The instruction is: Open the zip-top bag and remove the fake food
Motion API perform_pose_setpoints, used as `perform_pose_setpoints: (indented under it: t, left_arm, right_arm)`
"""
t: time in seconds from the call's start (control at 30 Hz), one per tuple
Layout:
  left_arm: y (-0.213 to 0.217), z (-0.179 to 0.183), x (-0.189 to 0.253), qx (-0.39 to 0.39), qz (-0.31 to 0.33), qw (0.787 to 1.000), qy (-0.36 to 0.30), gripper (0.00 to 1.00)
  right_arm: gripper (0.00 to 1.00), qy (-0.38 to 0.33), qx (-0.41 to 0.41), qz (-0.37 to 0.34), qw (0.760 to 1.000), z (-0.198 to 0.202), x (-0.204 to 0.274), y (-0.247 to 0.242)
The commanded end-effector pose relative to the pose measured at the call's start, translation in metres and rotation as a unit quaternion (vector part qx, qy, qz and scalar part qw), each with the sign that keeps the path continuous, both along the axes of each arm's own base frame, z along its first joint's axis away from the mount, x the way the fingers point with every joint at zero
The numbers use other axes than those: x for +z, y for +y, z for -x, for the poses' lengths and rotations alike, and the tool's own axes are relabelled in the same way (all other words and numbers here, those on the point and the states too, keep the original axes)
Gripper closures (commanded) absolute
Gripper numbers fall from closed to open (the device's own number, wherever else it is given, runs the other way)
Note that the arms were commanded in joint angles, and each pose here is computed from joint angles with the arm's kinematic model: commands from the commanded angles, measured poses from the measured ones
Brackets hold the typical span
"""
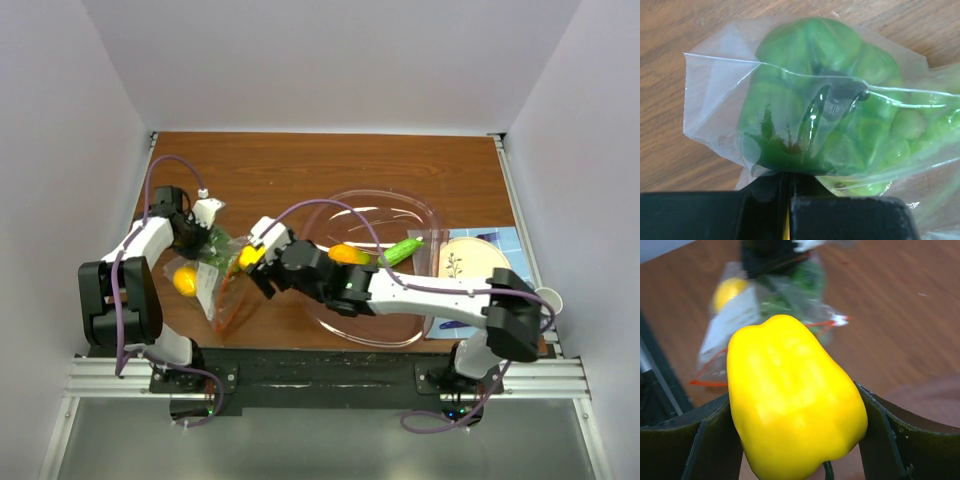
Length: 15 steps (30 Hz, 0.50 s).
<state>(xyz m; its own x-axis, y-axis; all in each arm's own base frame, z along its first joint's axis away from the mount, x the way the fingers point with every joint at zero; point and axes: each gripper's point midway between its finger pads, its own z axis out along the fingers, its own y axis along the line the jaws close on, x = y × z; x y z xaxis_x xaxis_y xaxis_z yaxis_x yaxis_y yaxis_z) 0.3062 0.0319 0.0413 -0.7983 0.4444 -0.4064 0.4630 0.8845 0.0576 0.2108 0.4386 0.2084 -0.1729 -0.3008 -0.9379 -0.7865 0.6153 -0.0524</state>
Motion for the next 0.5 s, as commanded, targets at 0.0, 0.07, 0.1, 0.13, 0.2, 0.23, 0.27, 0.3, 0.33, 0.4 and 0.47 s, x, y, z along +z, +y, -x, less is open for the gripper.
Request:
perform_pose_setpoints:
  t: [0.0, 0.07, 0.1, 0.13, 0.2, 0.23, 0.27, 0.3, 0.33, 0.4, 0.47]
  left_arm:
    - [0.002, -0.001, -0.001, 0.007, 0.004, 1.000, -0.001, 1.00]
    - [-0.001, 0.001, -0.001, 0.005, 0.010, 1.000, 0.003, 1.00]
    - [-0.002, 0.002, -0.002, 0.004, 0.012, 1.000, 0.005, 1.00]
    - [-0.002, 0.002, -0.001, 0.003, 0.012, 1.000, 0.004, 1.00]
    - [-0.002, 0.003, -0.001, 0.003, 0.013, 1.000, 0.004, 1.00]
    - [-0.004, 0.003, 0.000, 0.000, 0.018, 1.000, 0.003, 1.00]
    - [-0.005, 0.003, 0.001, 0.000, 0.020, 1.000, 0.004, 1.00]
    - [-0.007, 0.002, 0.003, -0.001, 0.024, 1.000, 0.002, 1.00]
    - [-0.007, 0.002, 0.004, -0.002, 0.026, 1.000, 0.001, 1.00]
    - [-0.009, 0.001, 0.007, -0.004, 0.029, 1.000, 0.000, 1.00]
    - [-0.009, 0.000, 0.010, -0.004, 0.029, 1.000, -0.004, 1.00]
  right_arm:
    - [0.76, -0.018, -0.192, 0.042, 0.980, -0.065, -0.005, -0.090]
    - [0.74, -0.007, -0.286, 0.073, 0.955, -0.089, -0.019, -0.136]
    - [0.71, -0.007, -0.307, 0.088, 0.948, -0.093, -0.024, -0.147]
    - [0.55, -0.005, -0.321, 0.119, 0.939, -0.094, -0.037, -0.158]
    - [0.43, -0.009, -0.345, 0.139, 0.928, -0.098, -0.042, -0.167]
    - [0.24, -0.006, -0.348, 0.156, 0.924, -0.097, -0.050, -0.170]
    - [0.12, -0.009, -0.360, 0.152, 0.921, -0.099, -0.047, -0.169]
    - [0.01, -0.009, -0.363, 0.150, 0.919, -0.101, -0.045, -0.169]
    - [0.01, -0.010, -0.366, 0.147, 0.919, -0.102, -0.043, -0.168]
    - [0.01, -0.016, -0.362, 0.131, 0.923, -0.107, -0.029, -0.159]
    - [0.01, -0.024, -0.345, 0.110, 0.932, -0.107, -0.011, -0.144]
